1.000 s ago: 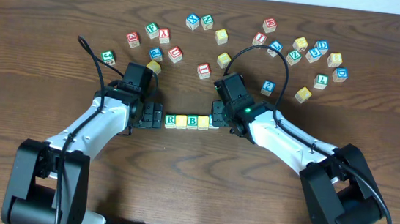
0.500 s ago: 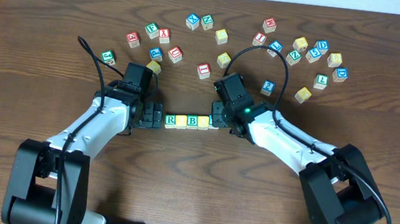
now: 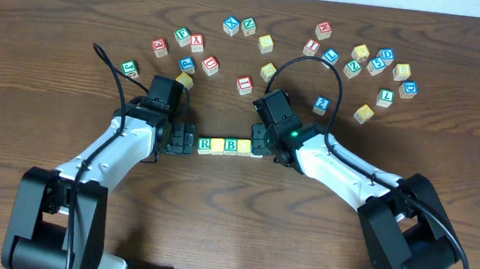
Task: Spell out ROBOT
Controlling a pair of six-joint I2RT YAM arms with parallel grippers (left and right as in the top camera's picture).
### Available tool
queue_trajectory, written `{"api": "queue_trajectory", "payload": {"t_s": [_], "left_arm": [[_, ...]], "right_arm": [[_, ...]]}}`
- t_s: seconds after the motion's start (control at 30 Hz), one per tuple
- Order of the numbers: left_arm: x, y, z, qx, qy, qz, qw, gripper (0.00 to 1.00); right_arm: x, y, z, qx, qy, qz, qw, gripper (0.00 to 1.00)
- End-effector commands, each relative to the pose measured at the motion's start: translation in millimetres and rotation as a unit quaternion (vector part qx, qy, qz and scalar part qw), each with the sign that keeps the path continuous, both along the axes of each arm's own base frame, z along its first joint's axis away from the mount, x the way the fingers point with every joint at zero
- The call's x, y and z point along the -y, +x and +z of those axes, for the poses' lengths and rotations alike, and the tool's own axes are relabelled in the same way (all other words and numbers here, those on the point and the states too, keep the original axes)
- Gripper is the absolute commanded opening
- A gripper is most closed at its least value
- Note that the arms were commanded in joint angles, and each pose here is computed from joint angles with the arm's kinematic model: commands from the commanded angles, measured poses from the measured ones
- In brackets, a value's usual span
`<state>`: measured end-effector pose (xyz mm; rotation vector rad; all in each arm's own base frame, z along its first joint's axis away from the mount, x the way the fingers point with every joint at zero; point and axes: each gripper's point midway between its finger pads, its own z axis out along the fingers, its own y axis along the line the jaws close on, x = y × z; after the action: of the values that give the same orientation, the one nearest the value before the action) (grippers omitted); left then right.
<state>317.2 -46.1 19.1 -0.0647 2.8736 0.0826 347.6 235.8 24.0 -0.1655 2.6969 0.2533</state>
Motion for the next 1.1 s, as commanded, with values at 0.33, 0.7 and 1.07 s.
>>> {"api": "queue_trajectory", "payload": {"t_s": [0.33, 0.7, 1.07], "left_arm": [[-4.0, -4.6, -4.9, -0.008, 0.011, 0.007, 1.0, 0.99], [-1.9, -4.9, -5.2, -0.009, 0.006, 0.005, 1.0, 0.99], [-1.5, -5.1, -5.2, -0.009, 0.005, 0.005, 1.0, 0.99]], "right_arm": [[13.4, 8.4, -3.3, 0.023, -0.034, -0.024, 0.999, 0.31], [31.0, 7.1, -7.0, 0.012, -0.057, -0.05, 0.997, 0.31], [36.4, -1.0, -11.0, -0.007, -0.064, -0.062, 0.996, 0.31]]}}
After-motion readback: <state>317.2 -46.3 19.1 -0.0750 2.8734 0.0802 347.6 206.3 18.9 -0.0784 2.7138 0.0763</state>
